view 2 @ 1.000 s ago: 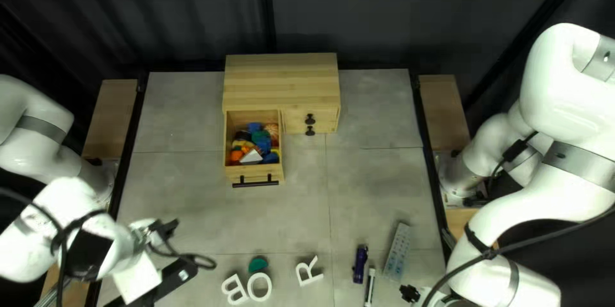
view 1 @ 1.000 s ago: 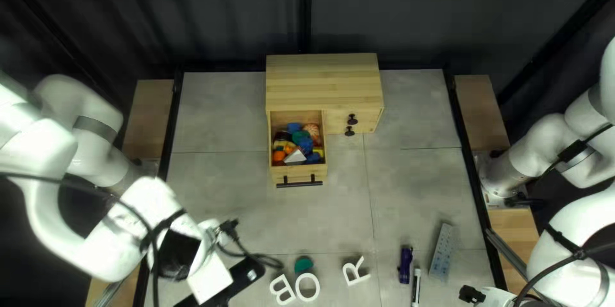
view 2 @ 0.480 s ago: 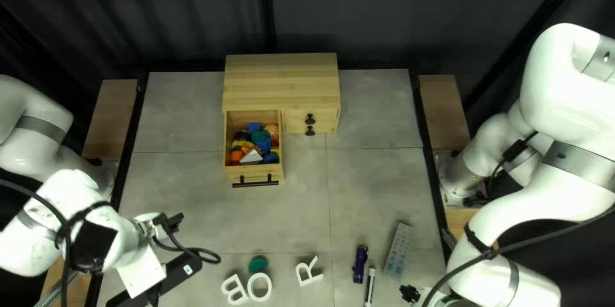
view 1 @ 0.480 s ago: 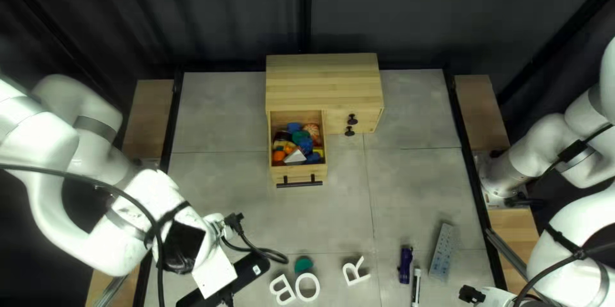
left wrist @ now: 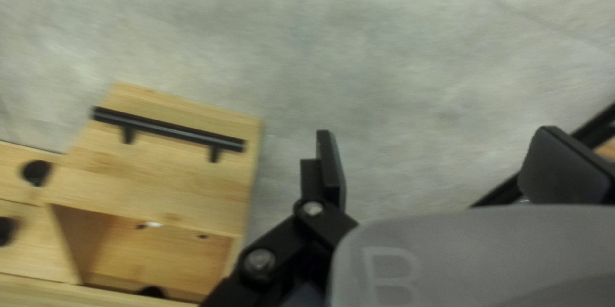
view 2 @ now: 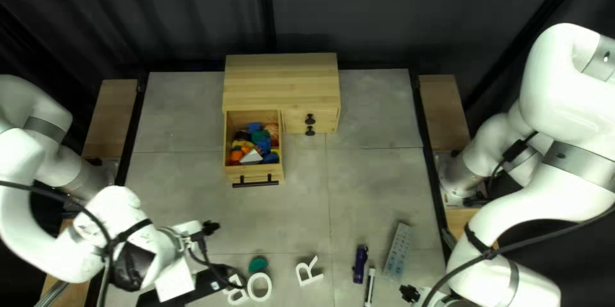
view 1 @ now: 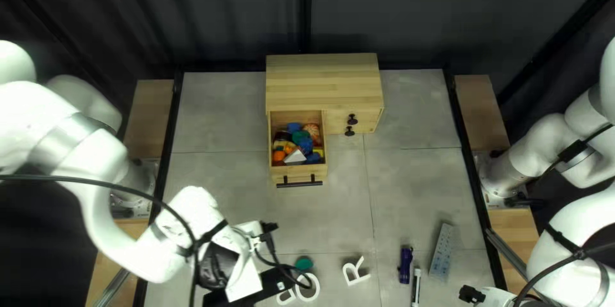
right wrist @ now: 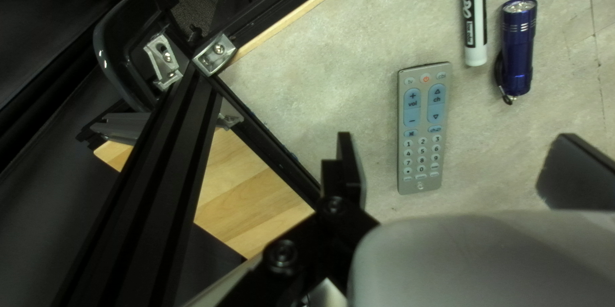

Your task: Open drawers and place objects into drawer and close

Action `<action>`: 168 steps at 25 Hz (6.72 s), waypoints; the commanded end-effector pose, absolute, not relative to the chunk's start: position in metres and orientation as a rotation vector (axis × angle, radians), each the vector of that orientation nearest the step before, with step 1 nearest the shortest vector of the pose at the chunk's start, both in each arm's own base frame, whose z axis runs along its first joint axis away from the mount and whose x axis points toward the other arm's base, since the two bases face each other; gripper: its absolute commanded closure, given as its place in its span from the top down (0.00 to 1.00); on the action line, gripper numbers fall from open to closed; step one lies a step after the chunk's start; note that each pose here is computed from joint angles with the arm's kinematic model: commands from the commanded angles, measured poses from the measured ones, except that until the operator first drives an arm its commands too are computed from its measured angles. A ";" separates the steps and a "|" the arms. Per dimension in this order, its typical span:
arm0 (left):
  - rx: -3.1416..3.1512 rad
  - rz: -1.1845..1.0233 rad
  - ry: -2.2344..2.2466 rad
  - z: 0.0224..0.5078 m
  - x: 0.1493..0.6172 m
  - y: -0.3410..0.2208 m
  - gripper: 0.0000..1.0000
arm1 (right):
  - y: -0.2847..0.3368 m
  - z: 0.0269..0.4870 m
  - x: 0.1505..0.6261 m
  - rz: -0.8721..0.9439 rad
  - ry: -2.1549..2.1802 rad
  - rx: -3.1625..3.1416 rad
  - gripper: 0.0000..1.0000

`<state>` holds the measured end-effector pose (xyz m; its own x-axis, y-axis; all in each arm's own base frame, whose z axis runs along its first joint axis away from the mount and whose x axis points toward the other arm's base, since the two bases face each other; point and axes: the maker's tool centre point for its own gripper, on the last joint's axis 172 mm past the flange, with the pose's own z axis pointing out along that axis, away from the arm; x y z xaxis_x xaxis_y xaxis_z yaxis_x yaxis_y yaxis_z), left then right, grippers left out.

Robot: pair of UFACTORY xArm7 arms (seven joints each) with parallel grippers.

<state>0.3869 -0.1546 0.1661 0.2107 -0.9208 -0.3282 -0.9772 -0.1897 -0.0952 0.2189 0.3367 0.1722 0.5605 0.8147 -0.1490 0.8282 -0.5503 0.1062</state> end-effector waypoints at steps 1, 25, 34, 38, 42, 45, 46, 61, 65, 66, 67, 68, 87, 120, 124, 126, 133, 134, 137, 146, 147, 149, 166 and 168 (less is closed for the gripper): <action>-2.237 0.258 1.814 0.166 0.394 -0.137 1.00 | 0.337 0.172 0.219 -0.123 1.395 2.627 1.00; -1.908 0.511 1.938 0.149 0.450 -0.126 1.00 | 0.337 0.172 0.219 -0.123 1.395 2.627 1.00; -1.888 0.455 1.902 0.135 0.475 -0.098 1.00 | 0.337 0.172 0.219 -0.123 1.395 2.627 1.00; -1.900 0.428 1.895 0.129 0.484 -0.087 1.00 | 0.337 0.172 0.219 -0.123 1.395 2.627 1.00; -1.901 0.413 1.906 0.123 0.490 -0.087 1.00 | 0.337 0.172 0.219 -0.123 1.395 2.627 1.00; -1.895 0.411 1.910 0.119 0.488 -0.083 1.00 | 0.337 0.172 0.219 -0.123 1.395 2.627 1.00; -1.894 0.409 1.908 0.118 0.487 -0.079 1.00 | 0.337 0.172 0.219 -0.123 1.395 2.627 1.00; -1.966 0.513 1.816 0.128 0.482 -0.058 1.00 | 0.337 0.172 0.219 -0.123 1.395 2.627 1.00; -1.976 0.505 1.816 0.125 0.481 -0.059 1.00 | 0.337 0.172 0.219 -0.123 1.395 2.627 1.00; -1.974 0.499 1.822 0.123 0.481 -0.059 1.00 | 0.337 0.172 0.219 -0.123 1.395 2.627 1.00; -1.974 0.497 1.824 0.122 0.482 -0.060 1.00 | 0.337 0.172 0.219 -0.123 1.395 2.627 1.00; -1.974 0.494 1.826 0.121 0.482 -0.059 1.00 | 0.337 0.172 0.219 -0.123 1.395 2.627 1.00; -2.009 0.564 1.775 0.117 0.482 -0.045 1.00 | 0.337 0.172 0.219 -0.123 1.395 2.627 1.00; -2.002 0.584 1.753 0.113 0.478 -0.019 1.00 | 0.337 0.172 0.219 -0.123 1.395 2.627 1.00; -2.005 0.583 1.747 0.113 0.476 -0.015 1.00 | 0.337 0.172 0.219 -0.123 1.395 2.627 1.00; -2.006 0.586 1.745 0.114 0.477 -0.015 1.00 | 0.337 0.172 0.219 -0.123 1.395 2.627 1.00; -2.006 0.596 1.736 0.120 0.477 -0.011 1.00 | 0.337 0.172 0.219 -0.123 1.395 2.627 1.00; -2.006 0.596 1.736 0.120 0.478 -0.011 1.00 | 0.337 0.172 0.219 -0.123 1.395 2.627 1.00; -2.005 0.596 1.735 0.120 0.479 -0.011 1.00 | 0.337 0.172 0.219 -0.123 1.395 2.627 1.00; -2.021 0.597 1.729 0.124 0.480 -0.009 1.00 | 0.337 0.172 0.219 -0.123 1.395 2.627 1.00; -2.022 0.596 1.728 0.125 0.480 -0.009 1.00 | 0.337 0.172 0.219 -0.123 1.395 2.627 1.00; -2.028 0.592 1.728 0.126 0.481 -0.009 1.00 | 0.337 0.172 0.219 -0.123 1.395 2.627 1.00; -2.039 0.559 1.763 0.129 0.483 -0.006 1.00 | 0.337 0.172 0.219 -0.123 1.395 2.627 1.00; -2.036 0.562 1.768 0.127 0.483 -0.006 1.00 | 0.337 0.172 0.219 -0.123 1.395 2.627 1.00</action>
<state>0.4831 -0.0056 0.1286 0.1312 -0.8361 -0.5327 -0.9902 -0.1363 -0.0300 0.2189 0.3367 0.1722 0.5604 0.8147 -0.1490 0.8282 -0.5503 0.1062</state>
